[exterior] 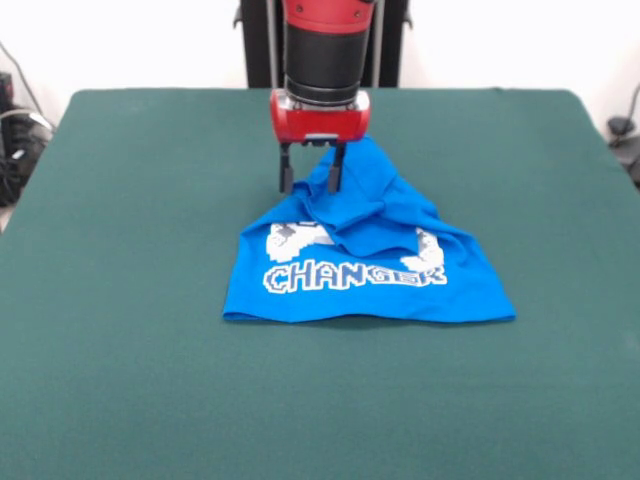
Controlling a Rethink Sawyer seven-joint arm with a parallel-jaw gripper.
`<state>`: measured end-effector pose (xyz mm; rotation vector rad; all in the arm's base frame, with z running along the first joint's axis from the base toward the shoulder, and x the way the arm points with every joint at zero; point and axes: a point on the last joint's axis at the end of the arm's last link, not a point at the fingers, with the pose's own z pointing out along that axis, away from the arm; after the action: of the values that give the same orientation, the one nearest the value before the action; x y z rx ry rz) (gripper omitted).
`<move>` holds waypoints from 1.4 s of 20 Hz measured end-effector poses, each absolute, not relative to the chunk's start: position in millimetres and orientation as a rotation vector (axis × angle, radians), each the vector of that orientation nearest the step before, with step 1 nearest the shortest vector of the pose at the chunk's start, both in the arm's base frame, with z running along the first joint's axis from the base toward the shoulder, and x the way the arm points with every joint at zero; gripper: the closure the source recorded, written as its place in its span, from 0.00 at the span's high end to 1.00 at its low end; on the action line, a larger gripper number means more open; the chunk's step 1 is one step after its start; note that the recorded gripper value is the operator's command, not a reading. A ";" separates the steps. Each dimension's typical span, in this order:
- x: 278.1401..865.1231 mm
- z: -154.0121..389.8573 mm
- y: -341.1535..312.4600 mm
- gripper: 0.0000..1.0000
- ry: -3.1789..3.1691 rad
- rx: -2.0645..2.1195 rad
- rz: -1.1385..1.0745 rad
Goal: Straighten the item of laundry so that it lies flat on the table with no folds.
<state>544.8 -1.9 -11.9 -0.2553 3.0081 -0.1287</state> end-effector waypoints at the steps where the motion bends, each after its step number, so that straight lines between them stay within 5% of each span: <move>1: 544.8 -11.9 -1.9 0.00 3.008 -0.255 -0.129; 28: 542.1 -0.7 12.6 0.00 2.999 -0.284 -0.130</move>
<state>542.1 12.6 -0.7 -0.2845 2.9994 -0.1303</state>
